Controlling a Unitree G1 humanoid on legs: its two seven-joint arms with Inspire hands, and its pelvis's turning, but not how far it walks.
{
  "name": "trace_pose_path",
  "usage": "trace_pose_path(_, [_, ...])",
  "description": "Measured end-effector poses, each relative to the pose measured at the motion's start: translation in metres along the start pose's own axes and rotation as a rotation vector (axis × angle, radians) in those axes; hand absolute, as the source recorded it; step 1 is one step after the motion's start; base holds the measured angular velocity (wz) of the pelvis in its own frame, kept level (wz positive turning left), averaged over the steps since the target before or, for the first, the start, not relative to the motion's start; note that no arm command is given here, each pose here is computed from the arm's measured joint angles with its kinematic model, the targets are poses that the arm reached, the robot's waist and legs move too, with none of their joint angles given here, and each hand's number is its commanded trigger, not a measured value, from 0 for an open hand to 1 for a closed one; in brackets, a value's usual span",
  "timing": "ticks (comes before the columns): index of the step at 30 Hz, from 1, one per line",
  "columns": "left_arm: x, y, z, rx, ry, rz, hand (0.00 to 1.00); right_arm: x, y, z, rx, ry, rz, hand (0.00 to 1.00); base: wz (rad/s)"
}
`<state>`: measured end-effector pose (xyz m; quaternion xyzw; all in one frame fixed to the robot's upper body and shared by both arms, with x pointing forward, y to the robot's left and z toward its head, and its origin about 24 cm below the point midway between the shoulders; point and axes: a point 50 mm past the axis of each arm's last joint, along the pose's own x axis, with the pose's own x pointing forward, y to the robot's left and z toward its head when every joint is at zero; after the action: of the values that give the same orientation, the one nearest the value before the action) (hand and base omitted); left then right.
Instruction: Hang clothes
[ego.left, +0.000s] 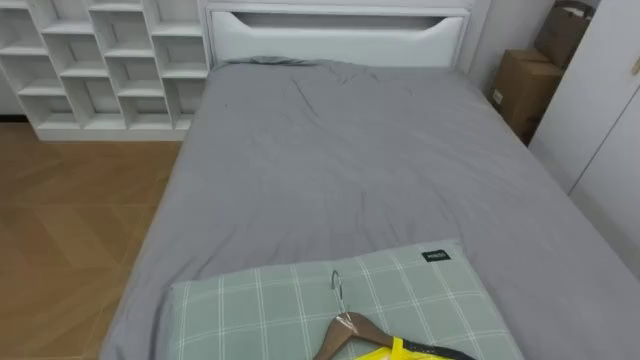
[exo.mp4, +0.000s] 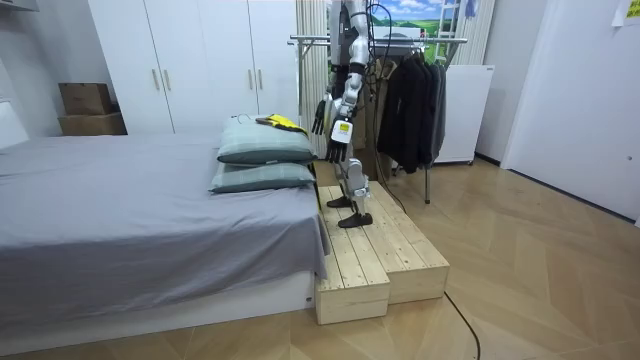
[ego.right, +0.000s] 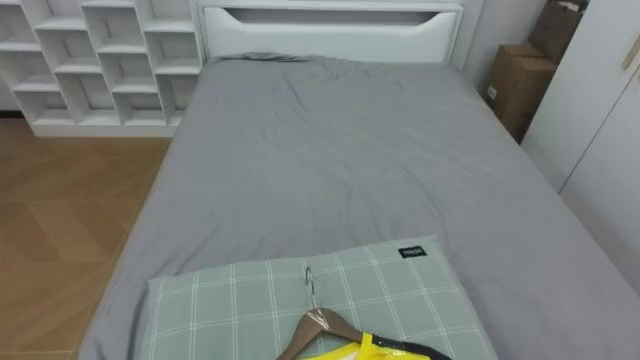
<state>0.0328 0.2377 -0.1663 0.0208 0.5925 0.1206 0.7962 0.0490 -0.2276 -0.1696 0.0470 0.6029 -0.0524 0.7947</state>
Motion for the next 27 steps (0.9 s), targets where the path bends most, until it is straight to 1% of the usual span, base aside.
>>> trace_pose_path(4, [0.0,-0.001,-0.002,-0.004,0.013,-0.014,0.0,0.0,0.0,0.002,0.017,0.005,0.012,0.0,0.0])
trace_pose_path(15, [-0.002,0.001,-0.008,-0.02,0.026,-0.007,0.0,0.0,0.002,0.002,0.037,0.011,0.057,0.0,0.0])
trace_pose_path(27, [-0.002,0.001,-0.011,-0.023,0.037,0.077,0.0,0.0,0.002,-0.003,0.103,0.029,0.054,0.0,0.0])
